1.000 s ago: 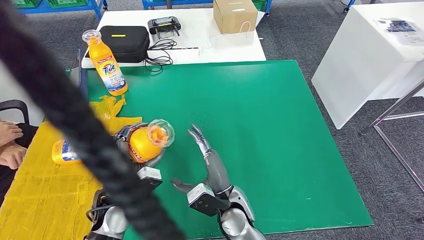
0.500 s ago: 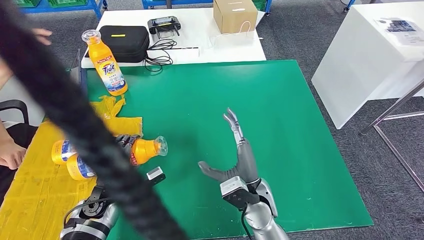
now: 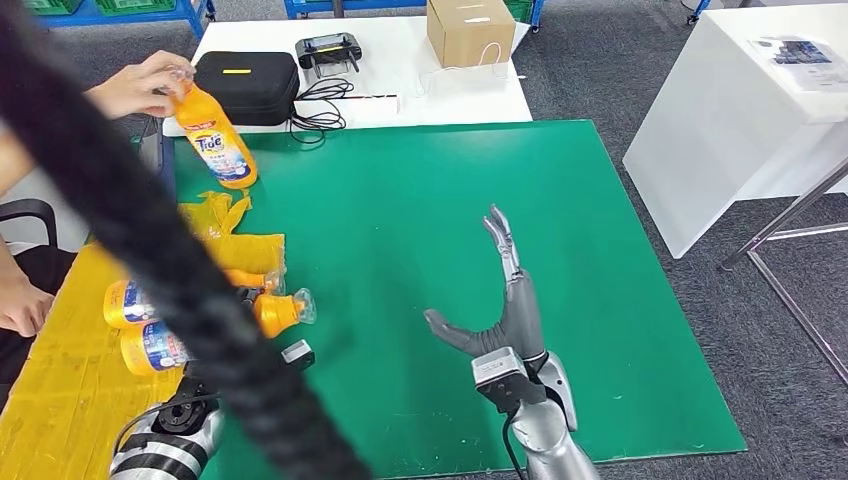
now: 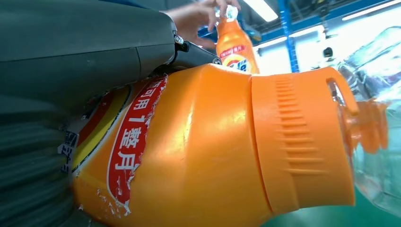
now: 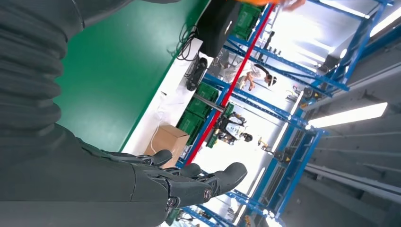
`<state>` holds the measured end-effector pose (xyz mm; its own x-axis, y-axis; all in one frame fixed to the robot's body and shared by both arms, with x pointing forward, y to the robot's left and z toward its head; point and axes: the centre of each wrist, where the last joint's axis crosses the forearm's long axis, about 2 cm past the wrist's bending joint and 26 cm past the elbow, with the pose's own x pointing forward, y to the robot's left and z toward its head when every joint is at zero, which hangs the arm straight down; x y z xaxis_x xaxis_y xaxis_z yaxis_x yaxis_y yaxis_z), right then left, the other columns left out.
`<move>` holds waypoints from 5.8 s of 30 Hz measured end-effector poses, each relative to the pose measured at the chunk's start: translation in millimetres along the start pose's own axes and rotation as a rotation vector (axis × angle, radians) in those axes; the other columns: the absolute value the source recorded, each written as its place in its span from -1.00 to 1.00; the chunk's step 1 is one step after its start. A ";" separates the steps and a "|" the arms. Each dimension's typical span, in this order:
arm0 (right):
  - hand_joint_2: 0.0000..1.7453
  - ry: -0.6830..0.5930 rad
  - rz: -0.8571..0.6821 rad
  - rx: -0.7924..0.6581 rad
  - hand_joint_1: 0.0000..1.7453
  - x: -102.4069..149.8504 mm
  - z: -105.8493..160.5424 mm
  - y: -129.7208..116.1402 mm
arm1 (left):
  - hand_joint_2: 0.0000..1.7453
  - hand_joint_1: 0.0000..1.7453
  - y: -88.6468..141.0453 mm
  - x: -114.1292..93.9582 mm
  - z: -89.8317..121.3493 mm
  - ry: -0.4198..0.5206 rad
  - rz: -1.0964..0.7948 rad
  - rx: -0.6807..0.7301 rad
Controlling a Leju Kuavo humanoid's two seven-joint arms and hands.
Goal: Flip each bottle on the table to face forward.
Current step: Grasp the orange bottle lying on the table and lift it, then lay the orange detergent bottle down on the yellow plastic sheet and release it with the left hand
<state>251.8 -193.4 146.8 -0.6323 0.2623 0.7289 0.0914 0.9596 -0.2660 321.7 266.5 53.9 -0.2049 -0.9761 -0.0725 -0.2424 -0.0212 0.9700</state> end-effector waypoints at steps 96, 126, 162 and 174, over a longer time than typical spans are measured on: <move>1.00 0.352 0.967 0.789 -1.00 -113.9 -29.8 6.4 | 1.00 -1.00 143.7 37.6 6.7 -0.291 1.258 0.567; 1.00 0.319 0.865 0.619 0.83 -104.6 -21.3 33.4 | 1.00 -1.00 133.7 51.7 -1.7 -0.295 1.309 0.480; 1.00 0.094 0.098 -0.076 1.00 -9.8 -20.0 59.4 | 1.00 -1.00 111.0 112.4 2.7 -0.391 1.604 0.110; 1.00 0.088 0.063 0.203 1.00 -4.3 -7.9 100.7 | 1.00 -1.00 109.0 110.0 -1.2 -0.420 1.693 0.073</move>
<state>269.8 -97.0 121.9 -0.5596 0.3374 0.7570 -0.0341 0.9032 -0.4278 273.9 156.6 152.0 -0.4633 0.2101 0.8610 0.4447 0.8954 0.0208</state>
